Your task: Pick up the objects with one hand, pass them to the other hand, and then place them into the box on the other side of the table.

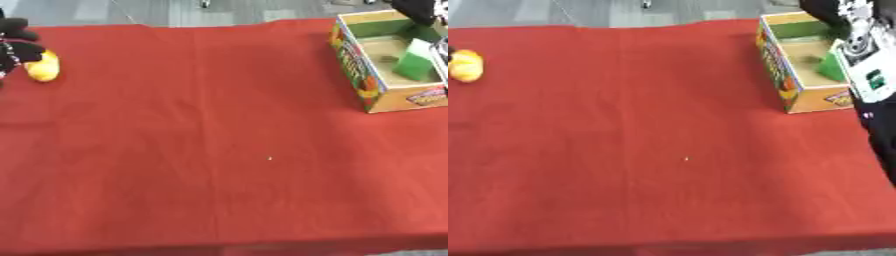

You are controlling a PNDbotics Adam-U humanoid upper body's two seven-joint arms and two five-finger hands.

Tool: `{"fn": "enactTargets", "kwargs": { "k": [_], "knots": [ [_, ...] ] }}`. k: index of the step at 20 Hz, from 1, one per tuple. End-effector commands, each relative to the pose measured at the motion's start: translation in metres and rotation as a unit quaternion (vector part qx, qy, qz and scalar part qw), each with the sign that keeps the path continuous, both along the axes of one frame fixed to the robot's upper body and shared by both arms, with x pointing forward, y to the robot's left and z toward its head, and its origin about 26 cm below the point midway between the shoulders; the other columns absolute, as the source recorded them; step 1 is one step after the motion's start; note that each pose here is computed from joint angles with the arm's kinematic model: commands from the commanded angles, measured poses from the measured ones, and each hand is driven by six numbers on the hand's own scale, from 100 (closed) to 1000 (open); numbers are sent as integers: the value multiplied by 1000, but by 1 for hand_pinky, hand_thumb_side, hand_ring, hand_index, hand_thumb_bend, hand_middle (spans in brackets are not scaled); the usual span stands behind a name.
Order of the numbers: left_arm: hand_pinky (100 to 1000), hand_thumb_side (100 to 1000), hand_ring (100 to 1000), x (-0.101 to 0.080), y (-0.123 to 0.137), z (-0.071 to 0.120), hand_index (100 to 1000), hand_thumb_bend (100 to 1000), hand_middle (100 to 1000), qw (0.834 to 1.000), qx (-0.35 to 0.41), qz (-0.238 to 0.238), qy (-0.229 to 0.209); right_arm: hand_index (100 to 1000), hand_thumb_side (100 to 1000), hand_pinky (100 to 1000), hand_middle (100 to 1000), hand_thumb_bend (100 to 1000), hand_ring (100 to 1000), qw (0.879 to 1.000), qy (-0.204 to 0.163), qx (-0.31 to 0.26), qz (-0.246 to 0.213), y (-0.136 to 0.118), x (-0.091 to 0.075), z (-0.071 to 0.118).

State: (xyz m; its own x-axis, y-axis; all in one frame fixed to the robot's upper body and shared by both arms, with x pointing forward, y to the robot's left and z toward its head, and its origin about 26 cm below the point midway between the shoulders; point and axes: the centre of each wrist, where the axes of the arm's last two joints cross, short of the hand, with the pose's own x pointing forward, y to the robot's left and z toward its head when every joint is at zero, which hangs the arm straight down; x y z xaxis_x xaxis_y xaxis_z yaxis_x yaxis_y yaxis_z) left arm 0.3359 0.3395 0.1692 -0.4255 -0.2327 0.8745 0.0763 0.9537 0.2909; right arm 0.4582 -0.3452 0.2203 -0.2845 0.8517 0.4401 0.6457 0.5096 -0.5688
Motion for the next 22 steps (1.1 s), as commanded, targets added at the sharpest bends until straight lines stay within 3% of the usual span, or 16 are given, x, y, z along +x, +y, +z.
{"fn": "enactTargets", "kwargs": {
  "k": [1,2,3,5,6,11,15,21,22],
  "knots": [
    [772,733,686,-4,5,8,805,1000,648,1000,-6,18,-24,873,472,656,651,255,627,995,47,4,-92,-51,5,-6],
    [772,733,686,-5,6,7,805,1000,648,999,-9,21,-24,887,534,679,696,346,670,991,79,2,-107,-61,6,-16],
    [772,733,686,-6,6,6,805,1000,648,999,-11,24,-24,887,534,679,696,346,670,987,108,-2,-116,-68,6,-24],
    [771,734,686,-7,8,4,806,1000,648,999,-13,28,-24,913,626,737,778,485,762,980,159,-13,-116,-81,4,-39],
    [771,733,685,-7,9,3,806,1000,647,999,-14,31,-24,917,646,748,790,503,776,977,180,-23,-111,-86,3,-45],
    [772,735,686,-8,15,-2,809,1000,648,999,-10,45,-18,944,766,829,892,698,871,966,239,-65,-75,-101,-7,-59],
    [771,733,687,-8,23,-5,809,1000,648,998,7,63,-7,949,768,855,942,759,897,965,243,-86,-50,-108,-13,-56],
    [772,721,699,-5,40,-2,812,1000,662,993,50,104,-2,953,704,867,965,775,909,977,182,-104,-22,-108,-24,-34],
    [775,720,705,-4,44,0,815,1000,670,992,61,112,-2,949,661,866,964,780,905,979,170,-108,-17,-106,-26,-29]
  ]
}}
